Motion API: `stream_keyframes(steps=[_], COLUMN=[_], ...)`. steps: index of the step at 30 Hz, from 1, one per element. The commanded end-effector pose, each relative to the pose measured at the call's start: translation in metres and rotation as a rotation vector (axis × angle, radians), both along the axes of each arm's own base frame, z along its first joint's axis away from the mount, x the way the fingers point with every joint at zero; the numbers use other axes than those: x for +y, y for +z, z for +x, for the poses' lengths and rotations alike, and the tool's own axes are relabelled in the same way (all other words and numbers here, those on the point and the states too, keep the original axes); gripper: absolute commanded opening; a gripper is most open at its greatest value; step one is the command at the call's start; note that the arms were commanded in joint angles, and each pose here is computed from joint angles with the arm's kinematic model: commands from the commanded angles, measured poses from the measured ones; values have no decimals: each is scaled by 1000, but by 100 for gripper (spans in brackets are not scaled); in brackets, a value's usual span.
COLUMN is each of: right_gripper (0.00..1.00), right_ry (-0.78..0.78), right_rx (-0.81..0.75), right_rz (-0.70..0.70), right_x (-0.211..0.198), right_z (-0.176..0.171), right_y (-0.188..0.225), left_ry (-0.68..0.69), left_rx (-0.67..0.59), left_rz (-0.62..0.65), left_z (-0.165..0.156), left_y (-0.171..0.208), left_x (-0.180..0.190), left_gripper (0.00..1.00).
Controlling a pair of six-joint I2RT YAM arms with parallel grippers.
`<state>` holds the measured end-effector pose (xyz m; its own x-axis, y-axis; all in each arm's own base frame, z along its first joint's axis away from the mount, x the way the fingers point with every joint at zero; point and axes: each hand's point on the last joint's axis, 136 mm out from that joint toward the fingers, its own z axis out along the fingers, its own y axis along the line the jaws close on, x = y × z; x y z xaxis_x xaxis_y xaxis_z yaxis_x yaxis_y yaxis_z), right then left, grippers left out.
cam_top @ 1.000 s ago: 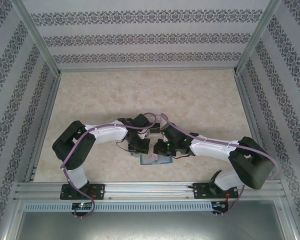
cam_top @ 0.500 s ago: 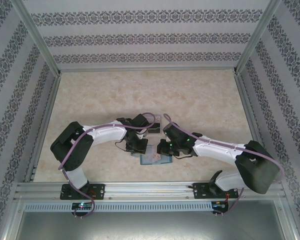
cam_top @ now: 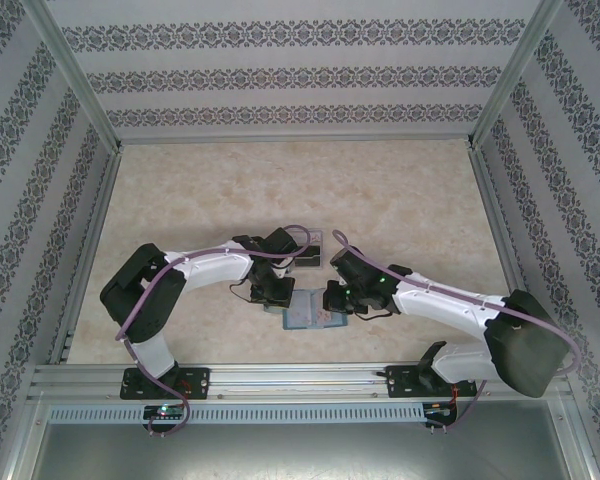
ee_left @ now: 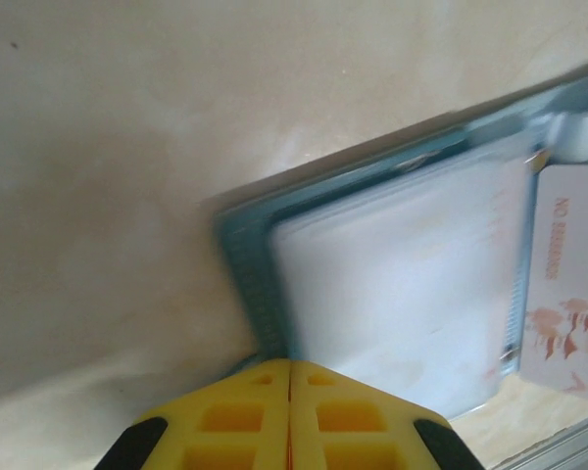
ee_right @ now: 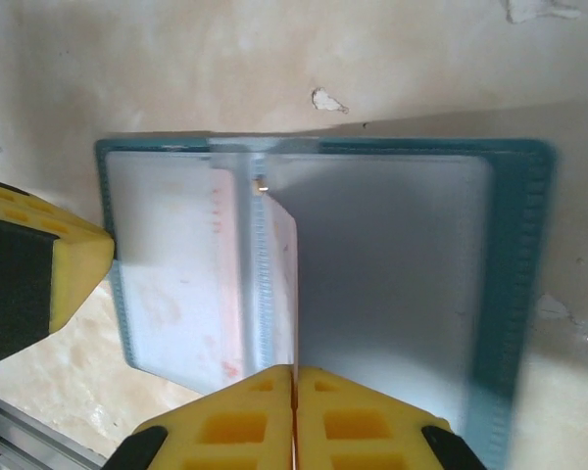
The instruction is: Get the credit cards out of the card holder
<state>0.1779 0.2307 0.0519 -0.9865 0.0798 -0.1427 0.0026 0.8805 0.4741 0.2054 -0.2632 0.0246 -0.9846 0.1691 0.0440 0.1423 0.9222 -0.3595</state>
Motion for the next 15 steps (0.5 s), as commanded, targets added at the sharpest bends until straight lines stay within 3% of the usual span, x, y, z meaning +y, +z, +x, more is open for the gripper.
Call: stream_keyframes(steps=[1, 11, 15], right_gripper=[10, 8, 6], right_ry=[-5, 122, 221], right_rx=[-28, -148, -202], right_rz=[-12, 38, -22], right_x=[-4, 7, 7], right_z=[5, 10, 16], right_y=[8, 38, 48], left_ry=[-17, -3, 15], left_rx=[-22, -95, -119], left_rz=[15, -21, -17], left_z=[-2, 11, 12], left_y=[10, 39, 45], left_x=[4, 0, 10], left_gripper=[10, 16, 18])
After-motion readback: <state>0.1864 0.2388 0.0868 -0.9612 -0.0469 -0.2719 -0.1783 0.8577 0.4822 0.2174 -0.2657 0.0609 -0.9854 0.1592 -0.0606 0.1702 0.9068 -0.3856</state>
